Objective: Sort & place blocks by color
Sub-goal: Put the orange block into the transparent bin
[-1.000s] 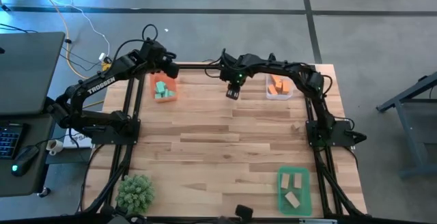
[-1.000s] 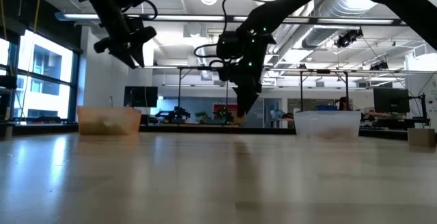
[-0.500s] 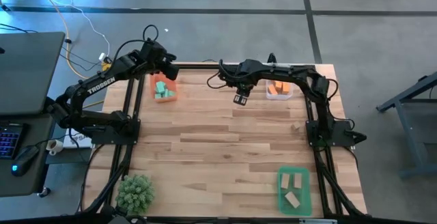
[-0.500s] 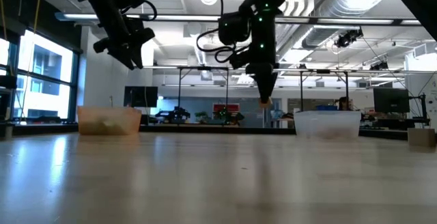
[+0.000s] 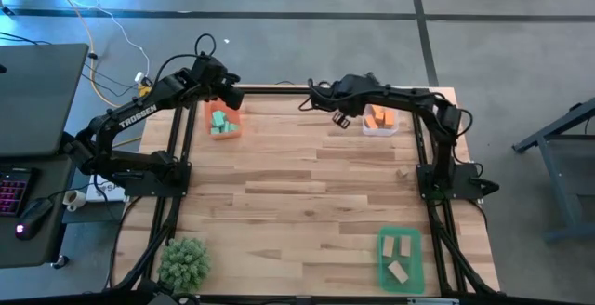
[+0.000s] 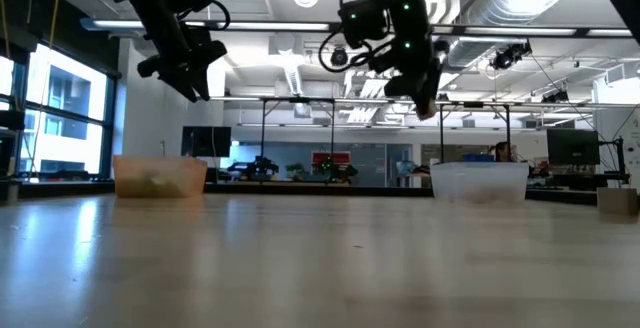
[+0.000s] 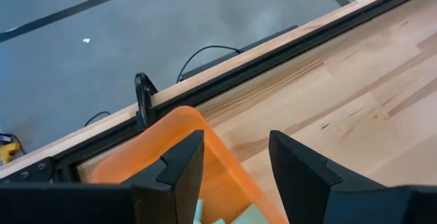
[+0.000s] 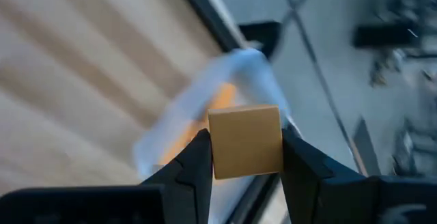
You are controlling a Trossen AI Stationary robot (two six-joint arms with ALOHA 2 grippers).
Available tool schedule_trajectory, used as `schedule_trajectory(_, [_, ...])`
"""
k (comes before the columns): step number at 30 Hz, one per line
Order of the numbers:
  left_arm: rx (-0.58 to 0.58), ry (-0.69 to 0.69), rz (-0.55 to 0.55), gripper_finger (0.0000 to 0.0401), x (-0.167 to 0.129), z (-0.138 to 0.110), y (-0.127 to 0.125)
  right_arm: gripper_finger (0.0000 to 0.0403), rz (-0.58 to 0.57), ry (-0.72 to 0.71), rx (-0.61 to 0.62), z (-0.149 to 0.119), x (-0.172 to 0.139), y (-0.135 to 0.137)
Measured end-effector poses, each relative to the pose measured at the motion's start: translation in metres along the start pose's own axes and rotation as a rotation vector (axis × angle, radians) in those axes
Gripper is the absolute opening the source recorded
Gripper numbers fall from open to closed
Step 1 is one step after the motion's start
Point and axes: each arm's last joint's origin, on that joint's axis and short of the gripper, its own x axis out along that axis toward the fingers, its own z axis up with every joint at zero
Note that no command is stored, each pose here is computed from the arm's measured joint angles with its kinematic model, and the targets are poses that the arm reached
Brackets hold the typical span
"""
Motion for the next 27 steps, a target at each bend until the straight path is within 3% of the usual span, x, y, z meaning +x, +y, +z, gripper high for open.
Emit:
schedule_trajectory(5, [0.007,0.0,0.0,0.0154,0.0,0.0,0.0,0.0107,-0.142,0.004,0.146,-0.009,-0.004,-0.011])
schedule_trajectory(7, [0.007,0.0,0.001,0.0154,0.0,0.0,0.0,0.0107,-0.15,-0.009,0.175,-0.01,-0.002,-0.013])
schedule_trajectory(13, [0.007,-0.001,0.001,0.0154,0.0,0.0,0.0,0.0107,-0.202,0.102,0.162,-0.033,0.031,-0.008])
schedule_trajectory(18, [0.007,-0.002,0.002,0.0154,0.0,0.0,0.0,0.0107,-0.151,0.181,0.203,-0.062,0.06,-0.007])
schedule_trajectory(27, [0.007,-0.002,0.002,0.0154,0.0,0.0,0.0,0.0107,0.081,0.099,0.483,-0.089,0.088,-0.025])
